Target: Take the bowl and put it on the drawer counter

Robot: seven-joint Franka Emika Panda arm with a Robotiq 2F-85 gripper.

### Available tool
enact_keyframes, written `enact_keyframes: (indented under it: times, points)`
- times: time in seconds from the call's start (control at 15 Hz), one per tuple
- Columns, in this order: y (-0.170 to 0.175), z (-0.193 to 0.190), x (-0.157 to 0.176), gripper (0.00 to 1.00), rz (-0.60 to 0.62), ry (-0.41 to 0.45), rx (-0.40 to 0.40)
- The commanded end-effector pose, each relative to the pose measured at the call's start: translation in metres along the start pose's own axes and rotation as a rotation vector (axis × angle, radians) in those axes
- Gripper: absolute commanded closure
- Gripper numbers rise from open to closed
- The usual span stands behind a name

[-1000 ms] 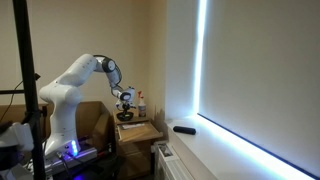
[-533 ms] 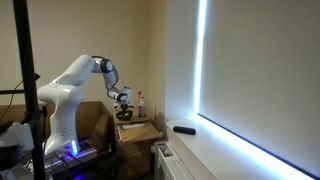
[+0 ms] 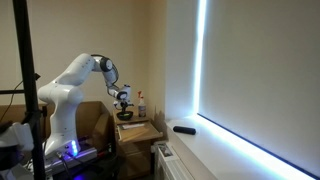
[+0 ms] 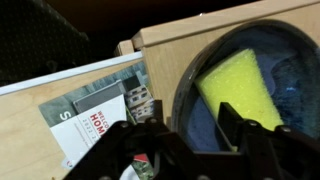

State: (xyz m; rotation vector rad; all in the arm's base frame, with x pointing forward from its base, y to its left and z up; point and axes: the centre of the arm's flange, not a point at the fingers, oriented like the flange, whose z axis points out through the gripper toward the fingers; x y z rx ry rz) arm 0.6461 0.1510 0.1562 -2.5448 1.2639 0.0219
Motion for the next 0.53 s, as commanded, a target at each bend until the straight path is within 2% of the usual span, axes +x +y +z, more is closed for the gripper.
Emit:
enact_keyframes:
  times: [0.0,0.07,0.13,0.27,0.4,0.47]
  points:
    - [0.023,-0.045,-0.046,0.09,0.022,-0.093,-0.02]
    - [0.031,-0.055,-0.056,0.02,0.04,-0.099,-0.037]
    - [0.04,-0.067,-0.065,0.01,0.057,-0.108,-0.059]
    - [0.066,-0.086,-0.073,0.0,0.097,-0.095,-0.093]
    - [0.09,-0.1,-0.074,0.0,0.145,-0.093,-0.084]
    - [0.102,-0.102,-0.073,0.0,0.159,-0.145,-0.071]
